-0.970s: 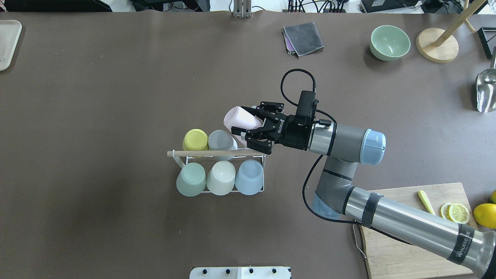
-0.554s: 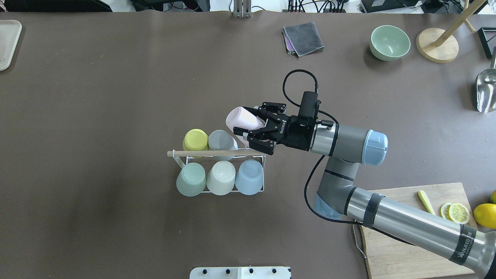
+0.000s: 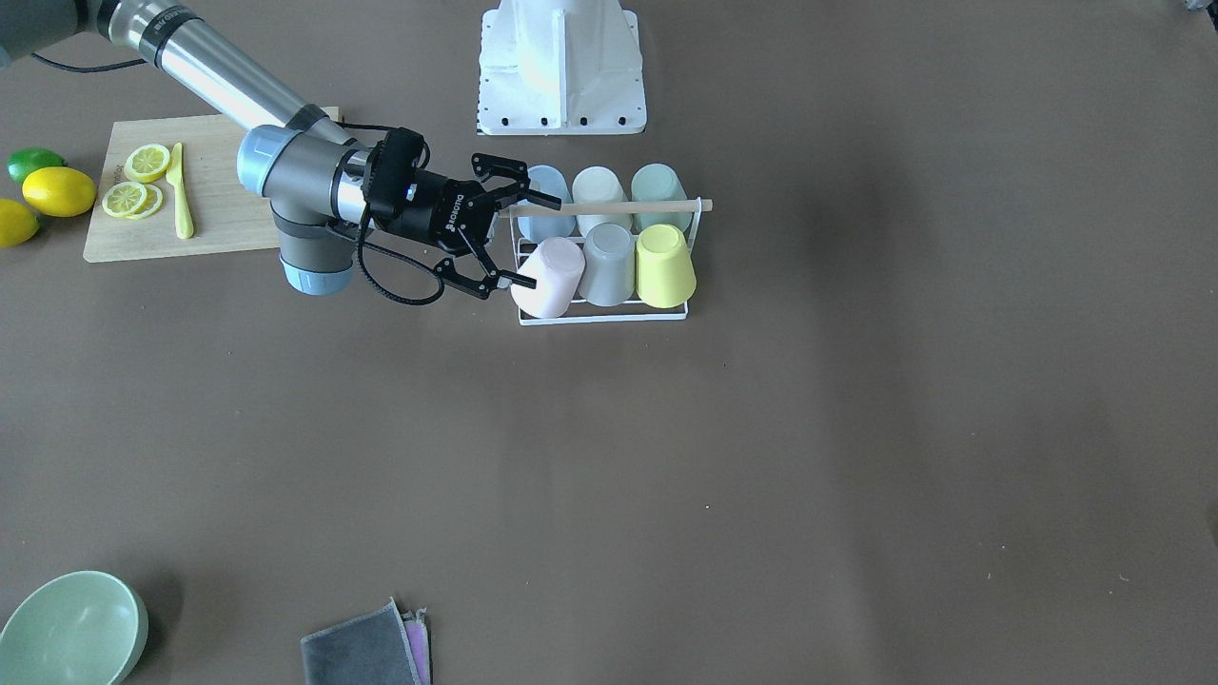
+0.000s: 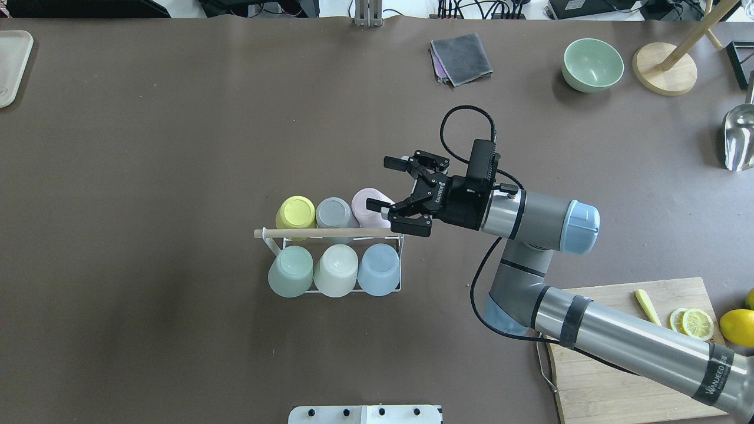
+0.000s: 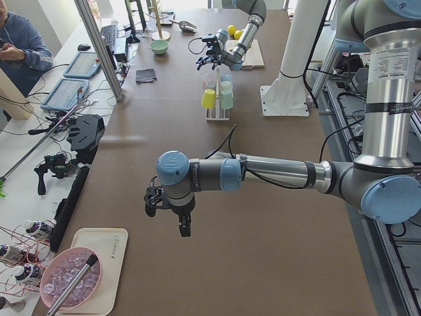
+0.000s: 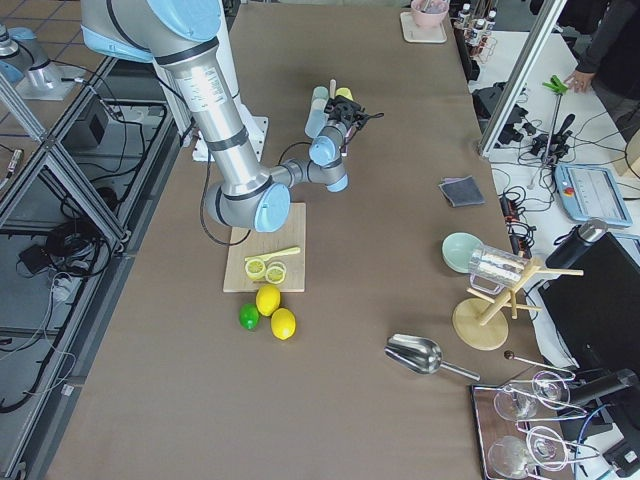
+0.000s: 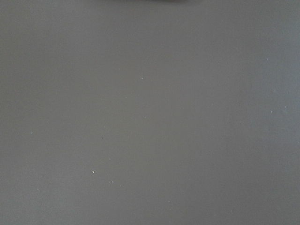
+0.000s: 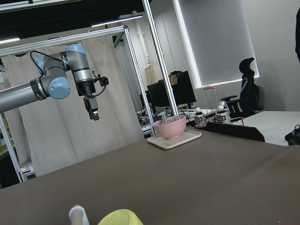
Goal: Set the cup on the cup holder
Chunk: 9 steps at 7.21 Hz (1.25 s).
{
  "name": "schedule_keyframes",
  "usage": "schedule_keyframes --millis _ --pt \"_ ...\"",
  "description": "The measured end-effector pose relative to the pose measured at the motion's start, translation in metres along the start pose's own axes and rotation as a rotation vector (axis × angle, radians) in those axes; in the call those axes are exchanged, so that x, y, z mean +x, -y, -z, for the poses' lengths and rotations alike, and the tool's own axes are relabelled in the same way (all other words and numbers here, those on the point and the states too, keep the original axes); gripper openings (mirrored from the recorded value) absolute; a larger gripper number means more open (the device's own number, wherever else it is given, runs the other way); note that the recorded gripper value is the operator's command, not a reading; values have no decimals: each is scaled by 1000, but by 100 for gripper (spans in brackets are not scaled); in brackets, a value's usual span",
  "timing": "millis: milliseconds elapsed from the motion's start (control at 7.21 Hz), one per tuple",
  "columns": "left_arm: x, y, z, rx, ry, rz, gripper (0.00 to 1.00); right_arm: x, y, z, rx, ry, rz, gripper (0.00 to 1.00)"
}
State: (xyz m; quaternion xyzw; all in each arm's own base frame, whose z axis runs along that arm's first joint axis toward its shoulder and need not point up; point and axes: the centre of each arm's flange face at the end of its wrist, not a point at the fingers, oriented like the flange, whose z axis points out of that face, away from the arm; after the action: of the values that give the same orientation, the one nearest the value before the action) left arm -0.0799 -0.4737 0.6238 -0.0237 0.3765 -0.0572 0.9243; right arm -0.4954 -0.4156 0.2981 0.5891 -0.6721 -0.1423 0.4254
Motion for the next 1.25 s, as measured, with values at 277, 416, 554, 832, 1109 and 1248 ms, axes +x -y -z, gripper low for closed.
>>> schedule_keyframes --millis 277,416,554,832,1109,1248 --pt "0 -3 3 5 0 0 97 12 14 8 11 -21 18 100" --pt "0 -4 3 4 0 0 97 28 29 16 1 -61 38 100" --pt "-1 -4 1 2 0 2 97 53 49 28 -36 -134 59 100" --pt "-10 -6 -6 -10 26 10 97 108 83 50 -158 -336 72 100" --pt "-8 -8 -2 -2 37 0 97 129 108 70 -317 -528 41 100" --pt "-7 -8 -1 0 38 -2 97 125 113 83 -408 -611 11 100"
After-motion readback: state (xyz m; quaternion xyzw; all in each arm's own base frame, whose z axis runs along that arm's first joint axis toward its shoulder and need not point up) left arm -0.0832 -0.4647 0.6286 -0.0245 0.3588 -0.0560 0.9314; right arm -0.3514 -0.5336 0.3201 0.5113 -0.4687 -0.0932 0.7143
